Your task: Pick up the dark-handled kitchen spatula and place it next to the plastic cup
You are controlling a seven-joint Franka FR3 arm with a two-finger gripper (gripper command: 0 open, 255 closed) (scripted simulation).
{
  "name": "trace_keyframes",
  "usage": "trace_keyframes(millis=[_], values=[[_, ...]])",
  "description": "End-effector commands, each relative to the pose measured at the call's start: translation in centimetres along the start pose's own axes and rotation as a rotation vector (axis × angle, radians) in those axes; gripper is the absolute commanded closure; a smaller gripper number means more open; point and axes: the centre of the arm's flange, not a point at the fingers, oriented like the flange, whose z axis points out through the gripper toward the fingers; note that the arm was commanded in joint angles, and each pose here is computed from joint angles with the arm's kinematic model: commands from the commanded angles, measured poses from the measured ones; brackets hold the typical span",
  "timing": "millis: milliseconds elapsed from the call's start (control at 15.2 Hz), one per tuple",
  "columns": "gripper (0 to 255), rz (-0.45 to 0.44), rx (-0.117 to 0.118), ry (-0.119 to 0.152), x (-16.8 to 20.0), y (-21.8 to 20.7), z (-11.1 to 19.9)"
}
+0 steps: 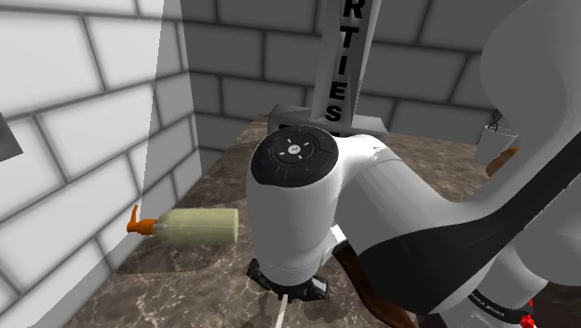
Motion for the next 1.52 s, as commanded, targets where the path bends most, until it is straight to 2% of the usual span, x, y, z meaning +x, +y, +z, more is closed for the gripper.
trace_keyframes(millis=[0,330,396,726,990,1452], values=[[255,0.0,0.001,0.0,0.0,0.0,0.1],[255,0.0,0.001,0.0,0.0,0.0,0.1],[0,0.0,0.001,0.0,0.0,0.0,0.1],[0,0.0,0.001,0.0,0.0,0.0,0.1],[0,0.0,0.001,0.0,0.0,0.0,-4.9],[0,0.0,0.001,0.0,0.0,0.0,-4.9]])
